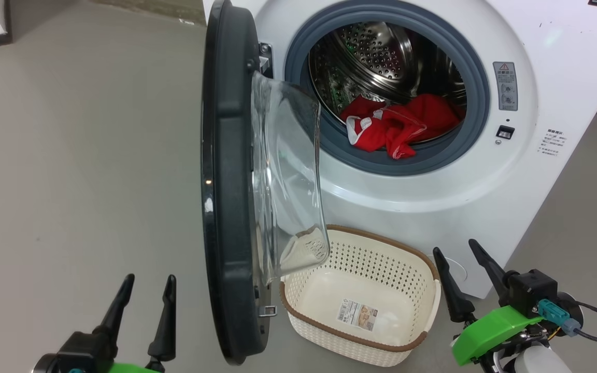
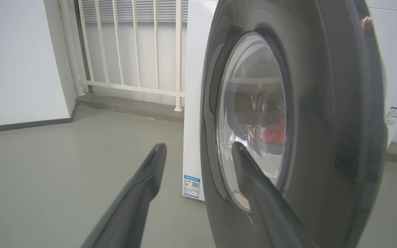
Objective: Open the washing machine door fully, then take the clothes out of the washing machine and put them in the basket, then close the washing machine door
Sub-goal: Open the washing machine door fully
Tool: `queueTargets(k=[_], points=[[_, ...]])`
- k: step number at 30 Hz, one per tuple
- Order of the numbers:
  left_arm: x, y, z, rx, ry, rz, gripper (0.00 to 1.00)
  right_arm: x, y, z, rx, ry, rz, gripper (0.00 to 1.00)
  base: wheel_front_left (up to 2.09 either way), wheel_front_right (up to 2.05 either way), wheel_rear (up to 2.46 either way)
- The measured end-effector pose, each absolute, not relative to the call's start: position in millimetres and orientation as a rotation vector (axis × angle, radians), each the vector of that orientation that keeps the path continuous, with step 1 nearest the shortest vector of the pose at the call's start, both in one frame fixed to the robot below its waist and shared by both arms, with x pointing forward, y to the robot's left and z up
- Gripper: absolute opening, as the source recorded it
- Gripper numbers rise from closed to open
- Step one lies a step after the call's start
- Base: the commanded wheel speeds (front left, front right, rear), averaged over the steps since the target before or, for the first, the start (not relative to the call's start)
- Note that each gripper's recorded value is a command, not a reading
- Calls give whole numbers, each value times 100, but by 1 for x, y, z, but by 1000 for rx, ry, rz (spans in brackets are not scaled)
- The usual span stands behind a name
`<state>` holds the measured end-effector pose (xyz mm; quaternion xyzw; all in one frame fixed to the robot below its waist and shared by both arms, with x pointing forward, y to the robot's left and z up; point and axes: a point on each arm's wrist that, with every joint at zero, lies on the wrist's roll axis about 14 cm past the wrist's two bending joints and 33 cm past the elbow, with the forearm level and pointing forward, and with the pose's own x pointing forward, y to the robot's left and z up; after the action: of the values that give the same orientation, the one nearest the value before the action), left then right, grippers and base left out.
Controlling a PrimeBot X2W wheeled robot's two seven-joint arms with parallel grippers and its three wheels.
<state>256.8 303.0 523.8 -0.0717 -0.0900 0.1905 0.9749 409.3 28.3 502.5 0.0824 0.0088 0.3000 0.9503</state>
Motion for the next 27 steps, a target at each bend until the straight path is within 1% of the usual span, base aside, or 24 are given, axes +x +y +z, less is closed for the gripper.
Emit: queueTargets(k=[9,10,11,12,17,21,24,27], points=[[256,305,520,-147,-170,392,100,407,31,507,188,8,619,100,0,0,0],[256,305,517,-149,-160,392,94,406,32,508,191,8,623,100,0,0,0],[256,304,513,-152,-148,392,31,405,33,508,194,9,626,100,0,0,0],[256,304,511,-152,-144,391,0,405,33,507,199,11,626,100,0,0,0],[255,308,512,-148,-145,413,0,405,34,507,210,16,626,100,0,0,0],[255,313,529,-134,-192,433,0,405,34,505,216,23,626,100,0,0,0],[256,317,554,-128,-253,453,0,405,35,503,215,29,626,100,0,0,0],[258,320,594,-108,-355,462,0,405,35,502,218,34,626,100,0,0,0]])
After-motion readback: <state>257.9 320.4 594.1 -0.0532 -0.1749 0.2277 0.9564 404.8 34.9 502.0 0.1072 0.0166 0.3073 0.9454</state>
